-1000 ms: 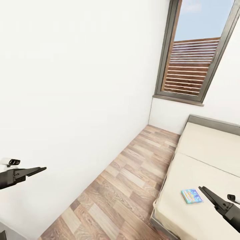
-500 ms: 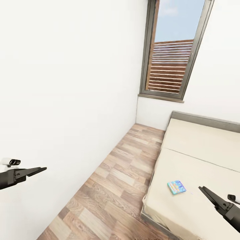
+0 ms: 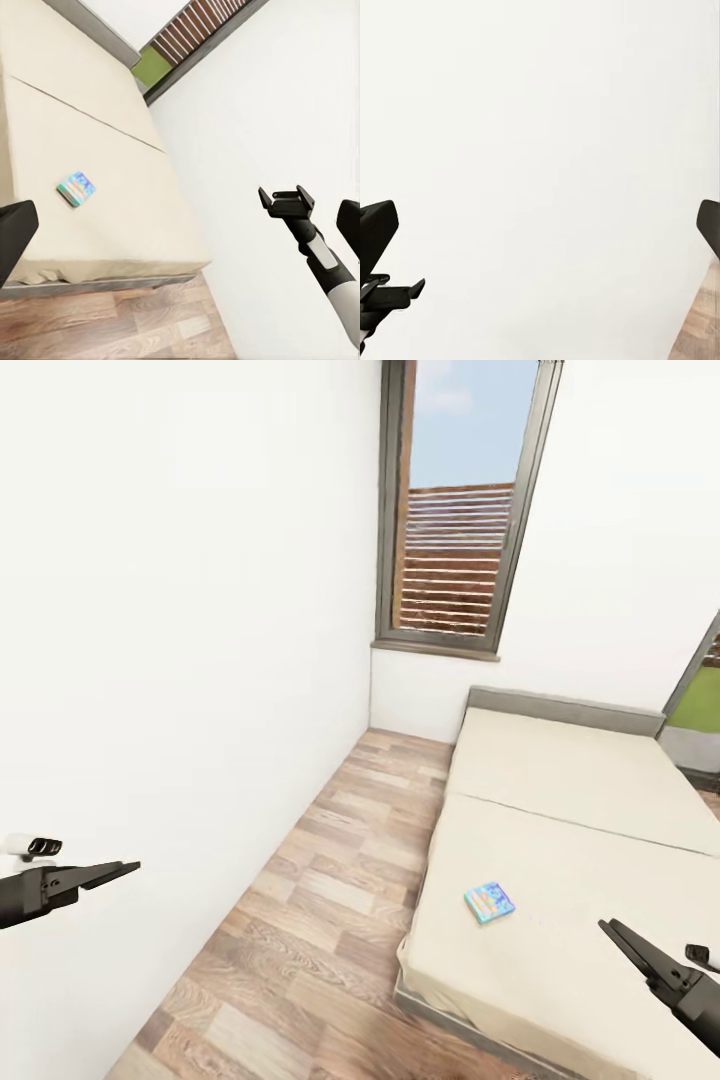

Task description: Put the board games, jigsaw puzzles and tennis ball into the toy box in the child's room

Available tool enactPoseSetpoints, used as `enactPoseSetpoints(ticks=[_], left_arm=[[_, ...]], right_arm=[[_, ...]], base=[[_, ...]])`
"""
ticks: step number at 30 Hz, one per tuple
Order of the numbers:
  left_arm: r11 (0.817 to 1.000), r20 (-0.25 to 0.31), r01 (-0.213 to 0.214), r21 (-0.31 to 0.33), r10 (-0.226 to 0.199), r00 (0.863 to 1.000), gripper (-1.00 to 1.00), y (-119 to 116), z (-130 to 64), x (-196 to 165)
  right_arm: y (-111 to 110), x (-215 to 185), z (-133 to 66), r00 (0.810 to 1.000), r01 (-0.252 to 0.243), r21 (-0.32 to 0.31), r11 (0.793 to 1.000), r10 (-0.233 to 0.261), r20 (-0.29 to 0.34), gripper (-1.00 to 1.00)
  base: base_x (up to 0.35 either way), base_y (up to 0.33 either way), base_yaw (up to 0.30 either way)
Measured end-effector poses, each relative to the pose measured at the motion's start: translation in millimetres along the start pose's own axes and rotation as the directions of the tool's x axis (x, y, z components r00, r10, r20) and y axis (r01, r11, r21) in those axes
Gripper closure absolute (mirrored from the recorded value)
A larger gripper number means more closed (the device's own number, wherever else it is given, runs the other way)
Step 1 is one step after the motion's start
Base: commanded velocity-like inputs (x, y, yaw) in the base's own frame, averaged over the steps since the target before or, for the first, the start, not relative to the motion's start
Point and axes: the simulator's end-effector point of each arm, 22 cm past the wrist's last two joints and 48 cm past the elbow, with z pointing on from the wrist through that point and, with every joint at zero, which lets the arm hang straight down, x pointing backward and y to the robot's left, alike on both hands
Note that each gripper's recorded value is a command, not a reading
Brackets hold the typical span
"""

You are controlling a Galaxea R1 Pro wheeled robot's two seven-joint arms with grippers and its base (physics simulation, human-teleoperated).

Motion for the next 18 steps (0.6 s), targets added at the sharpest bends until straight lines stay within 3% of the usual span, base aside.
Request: enactPoseSetpoints(ticks=[18], left_arm=[[1.000,0.000,0.001,-0.001,-0.001,1.000,-1.00,0.6,-0.1,0.3]], right_arm=[[-6.3,-5.3,-7.7,1.000,-0.006,0.020,1.000,0.006,0.023,-1.00]], base=[[0.000,0.000,-0.281]])
